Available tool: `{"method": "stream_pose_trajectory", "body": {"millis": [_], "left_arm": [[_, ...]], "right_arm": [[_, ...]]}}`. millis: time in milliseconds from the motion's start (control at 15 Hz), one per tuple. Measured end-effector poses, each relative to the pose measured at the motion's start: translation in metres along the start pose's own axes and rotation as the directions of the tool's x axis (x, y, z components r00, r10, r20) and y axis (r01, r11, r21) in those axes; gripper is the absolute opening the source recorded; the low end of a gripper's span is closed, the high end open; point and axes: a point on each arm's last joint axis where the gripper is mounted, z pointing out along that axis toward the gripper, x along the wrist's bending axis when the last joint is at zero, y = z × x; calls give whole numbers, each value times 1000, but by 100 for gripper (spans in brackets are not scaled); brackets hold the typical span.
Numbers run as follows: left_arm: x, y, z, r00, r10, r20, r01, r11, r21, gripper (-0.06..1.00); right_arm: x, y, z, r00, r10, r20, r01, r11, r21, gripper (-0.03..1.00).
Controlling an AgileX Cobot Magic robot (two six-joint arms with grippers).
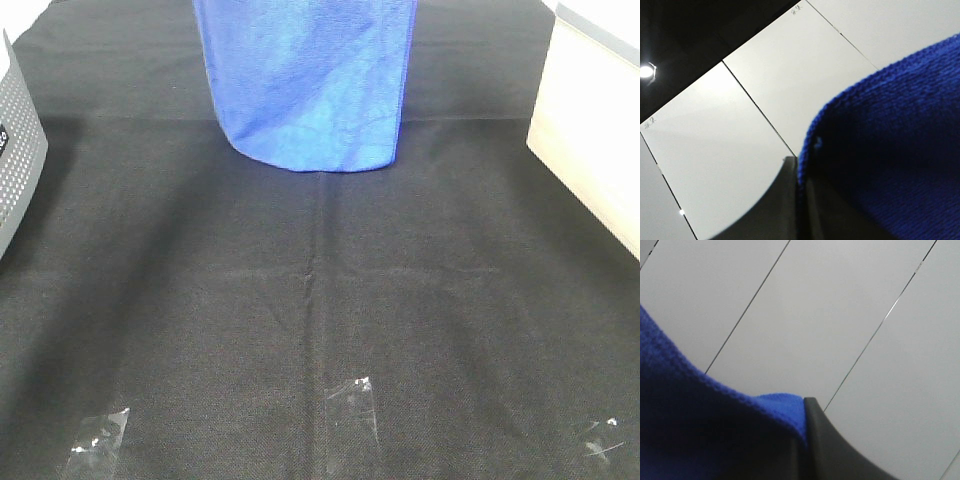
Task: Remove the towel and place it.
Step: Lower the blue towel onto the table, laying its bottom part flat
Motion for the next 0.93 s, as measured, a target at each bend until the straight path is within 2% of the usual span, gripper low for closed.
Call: {"method": "stream_pose_trajectory", "body": {"millis": [267,533,667,800,933], "left_arm": [[-1,-2,0,1000,0,20,0,1000,23,0],[1,0,1,997,-3,74,-4,996,85,0],[4,2,1,991,-10,134,-11,988,156,0],[0,-1,-1,972,-33,234,-32,963,268,0],[-3,-4,-11,921,-97,377,-83,898,433,0]], "right_arm": [[0,0,0,999,32,-1,-32,999,8,1],[-4,1,-3,992,124,-2,-123,989,78,1],[-6,-1,-6,981,194,1,-192,969,158,1],[-5,-6,-11,963,269,-1,-257,922,290,1],[-3,-7,-20,931,364,-12,-324,843,430,1]]}}
